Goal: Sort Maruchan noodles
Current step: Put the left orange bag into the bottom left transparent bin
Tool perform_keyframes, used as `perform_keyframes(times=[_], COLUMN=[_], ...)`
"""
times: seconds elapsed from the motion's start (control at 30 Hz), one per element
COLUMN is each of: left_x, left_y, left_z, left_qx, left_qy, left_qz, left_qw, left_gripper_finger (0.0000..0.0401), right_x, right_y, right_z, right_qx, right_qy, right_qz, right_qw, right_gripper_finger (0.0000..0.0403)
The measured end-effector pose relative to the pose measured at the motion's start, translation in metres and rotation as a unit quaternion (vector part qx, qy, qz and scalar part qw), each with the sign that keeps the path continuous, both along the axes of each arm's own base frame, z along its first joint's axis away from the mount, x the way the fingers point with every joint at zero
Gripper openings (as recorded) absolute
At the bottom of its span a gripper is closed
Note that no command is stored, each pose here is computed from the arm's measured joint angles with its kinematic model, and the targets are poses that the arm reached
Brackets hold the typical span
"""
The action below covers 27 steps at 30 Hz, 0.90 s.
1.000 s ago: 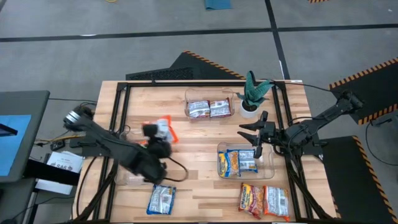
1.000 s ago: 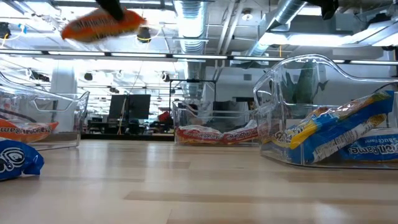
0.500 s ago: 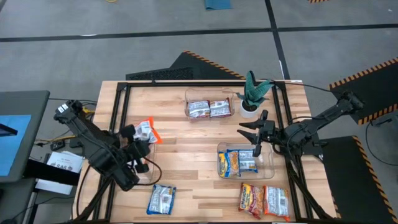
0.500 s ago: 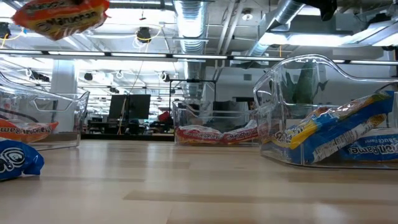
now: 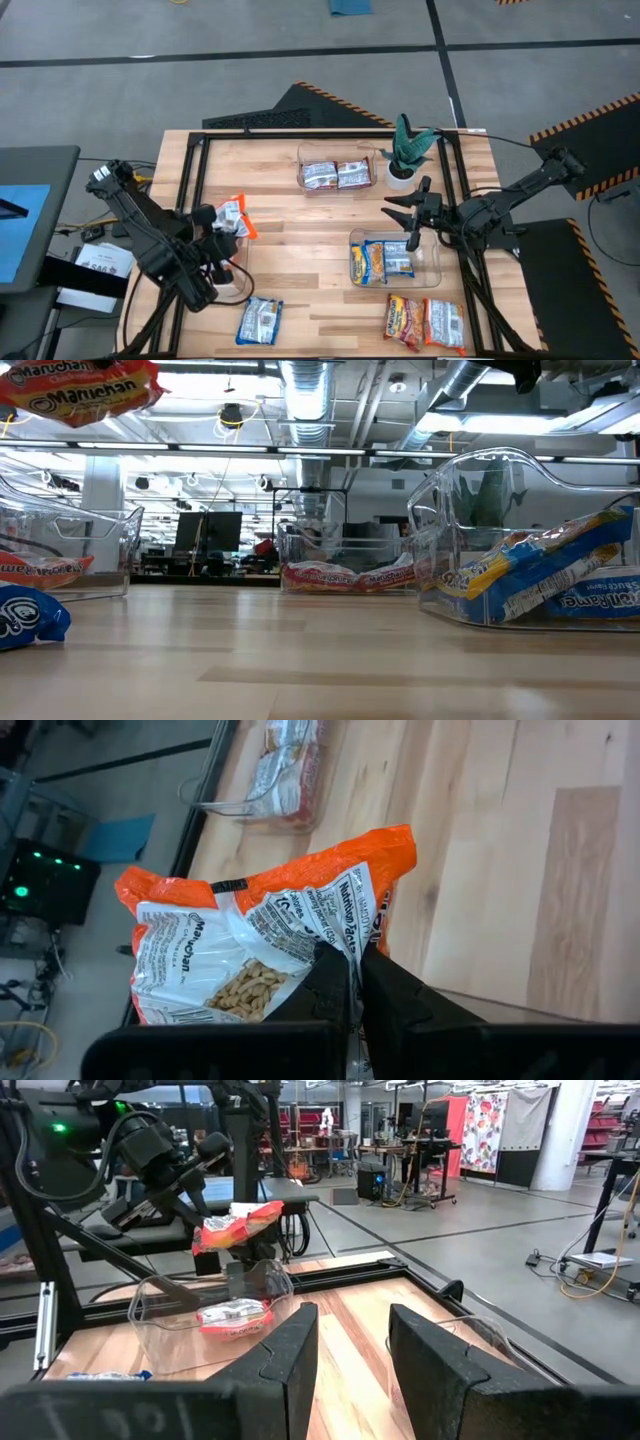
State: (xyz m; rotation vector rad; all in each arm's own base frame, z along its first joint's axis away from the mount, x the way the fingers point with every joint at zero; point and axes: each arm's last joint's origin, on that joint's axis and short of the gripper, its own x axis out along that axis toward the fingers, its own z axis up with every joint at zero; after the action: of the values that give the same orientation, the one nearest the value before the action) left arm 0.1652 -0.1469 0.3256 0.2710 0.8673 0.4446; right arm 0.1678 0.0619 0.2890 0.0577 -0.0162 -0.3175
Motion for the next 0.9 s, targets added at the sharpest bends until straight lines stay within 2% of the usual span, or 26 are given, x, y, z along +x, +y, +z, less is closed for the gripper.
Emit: perform_keyframes(times=[0.7, 0.9], left_x=[0.0018, -0.0002], left_y=[-0.0033, 0.0007], left_z=[-0.0001, 0.0060], left_qx=[0.005, -0.004], left_qy=[0.030, 0.018], left_qz=[-0.048, -0.058], left_qw=[0.998, 0.998], left_gripper_finger=[0.0000, 0.0000], right_x=[0.0000, 0.0000], right_y=[0.0001, 0.0001], right_z=[-0.0003, -0.0003], right_qx=[-0.001, -0.001], right_qy=[0.002, 0.001], right_qz=[0.000, 0.000], right_qw=[1.000, 1.000], right_gripper_finger=[0.0152, 0.0152])
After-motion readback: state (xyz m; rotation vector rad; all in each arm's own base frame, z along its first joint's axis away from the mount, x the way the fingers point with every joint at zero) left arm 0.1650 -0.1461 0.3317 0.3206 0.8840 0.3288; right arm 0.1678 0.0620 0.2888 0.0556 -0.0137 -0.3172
